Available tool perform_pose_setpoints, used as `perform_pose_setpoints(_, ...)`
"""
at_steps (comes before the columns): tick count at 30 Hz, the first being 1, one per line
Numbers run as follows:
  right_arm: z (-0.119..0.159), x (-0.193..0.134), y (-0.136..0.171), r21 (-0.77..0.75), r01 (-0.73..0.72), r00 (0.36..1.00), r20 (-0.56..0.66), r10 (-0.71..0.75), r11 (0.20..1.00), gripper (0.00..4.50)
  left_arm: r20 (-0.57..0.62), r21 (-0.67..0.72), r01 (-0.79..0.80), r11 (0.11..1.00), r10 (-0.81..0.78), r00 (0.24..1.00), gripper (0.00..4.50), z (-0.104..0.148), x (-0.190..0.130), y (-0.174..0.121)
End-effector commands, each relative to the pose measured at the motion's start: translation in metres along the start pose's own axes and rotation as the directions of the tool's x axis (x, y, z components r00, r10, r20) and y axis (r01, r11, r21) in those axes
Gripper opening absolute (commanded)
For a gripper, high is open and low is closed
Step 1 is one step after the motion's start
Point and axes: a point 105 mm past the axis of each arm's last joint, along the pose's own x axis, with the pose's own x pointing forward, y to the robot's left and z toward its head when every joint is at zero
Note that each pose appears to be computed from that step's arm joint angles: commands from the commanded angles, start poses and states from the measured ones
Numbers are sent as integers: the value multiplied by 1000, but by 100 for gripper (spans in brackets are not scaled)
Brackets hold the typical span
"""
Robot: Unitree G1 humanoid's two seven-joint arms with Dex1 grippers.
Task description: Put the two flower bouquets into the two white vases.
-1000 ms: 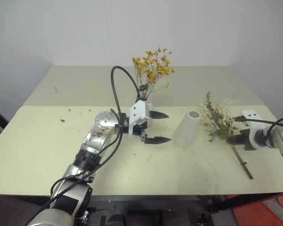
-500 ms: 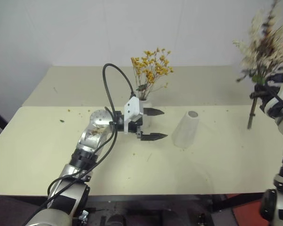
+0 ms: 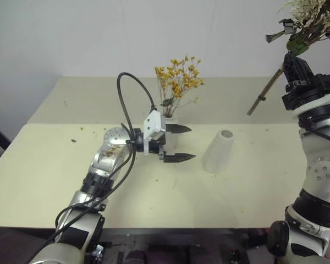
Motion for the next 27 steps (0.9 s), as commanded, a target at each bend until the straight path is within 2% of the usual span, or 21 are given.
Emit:
perform_pose_setpoints(1, 11, -6, 27, -14, -77, 997, 28, 78, 997, 14, 14, 32, -7, 999, 6, 1000, 450, 9, 0, 2)
perform_pose_setpoints(11, 3, -18, 44, 41, -97, 995, -14, 98, 994, 14, 8, 27, -9, 1000, 9, 1000, 450, 6, 0, 2)
perform_pose_setpoints(27, -24, -25, 44, 67, -109, 989, -88, 115, 992, 14, 5, 31, -3, 1000, 3, 1000, 450, 8, 0, 1)
